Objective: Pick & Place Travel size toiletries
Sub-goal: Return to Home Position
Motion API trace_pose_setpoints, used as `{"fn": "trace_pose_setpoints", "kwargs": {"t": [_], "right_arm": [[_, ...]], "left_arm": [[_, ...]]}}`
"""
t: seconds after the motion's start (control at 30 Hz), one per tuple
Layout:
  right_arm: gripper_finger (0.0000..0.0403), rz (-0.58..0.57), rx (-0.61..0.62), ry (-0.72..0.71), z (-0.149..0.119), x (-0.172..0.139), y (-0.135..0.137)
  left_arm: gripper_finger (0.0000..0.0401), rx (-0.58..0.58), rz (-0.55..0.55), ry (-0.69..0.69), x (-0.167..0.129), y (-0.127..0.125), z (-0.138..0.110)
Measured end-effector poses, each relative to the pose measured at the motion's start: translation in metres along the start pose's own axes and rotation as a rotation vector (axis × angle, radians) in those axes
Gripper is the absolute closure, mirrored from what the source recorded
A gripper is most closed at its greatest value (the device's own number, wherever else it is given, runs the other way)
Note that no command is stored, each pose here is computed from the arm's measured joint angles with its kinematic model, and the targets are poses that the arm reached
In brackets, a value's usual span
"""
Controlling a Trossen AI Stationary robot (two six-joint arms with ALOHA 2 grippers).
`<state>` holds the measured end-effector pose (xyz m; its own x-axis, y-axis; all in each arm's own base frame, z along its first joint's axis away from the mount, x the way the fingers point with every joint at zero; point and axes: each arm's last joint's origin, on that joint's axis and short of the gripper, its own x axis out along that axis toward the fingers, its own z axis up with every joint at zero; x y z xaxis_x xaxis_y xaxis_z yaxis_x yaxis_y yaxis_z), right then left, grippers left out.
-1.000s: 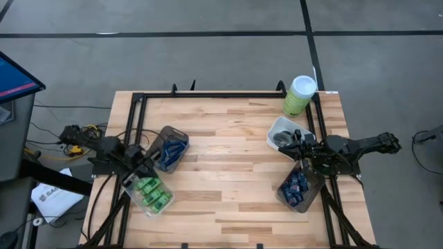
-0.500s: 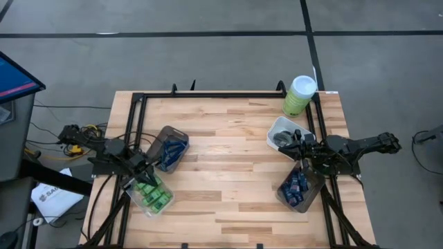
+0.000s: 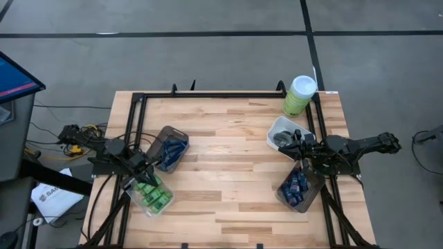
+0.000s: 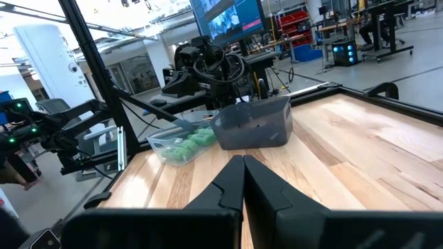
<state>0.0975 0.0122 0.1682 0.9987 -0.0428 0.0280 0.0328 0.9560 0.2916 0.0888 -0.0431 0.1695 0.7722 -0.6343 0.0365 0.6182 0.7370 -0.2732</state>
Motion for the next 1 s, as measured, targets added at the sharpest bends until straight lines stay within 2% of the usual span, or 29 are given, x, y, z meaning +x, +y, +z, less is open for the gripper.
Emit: {"fn": "trace_pose_setpoints", "kwargs": {"t": [1.0], "right_arm": [[0.0403,-0.001,0.000,0.000,0.0001,0.0000,0.0000]], "left_arm": [[0.0393,0.003,-0.008,-0.009,0.0000,-0.0004,0.0009]]}}
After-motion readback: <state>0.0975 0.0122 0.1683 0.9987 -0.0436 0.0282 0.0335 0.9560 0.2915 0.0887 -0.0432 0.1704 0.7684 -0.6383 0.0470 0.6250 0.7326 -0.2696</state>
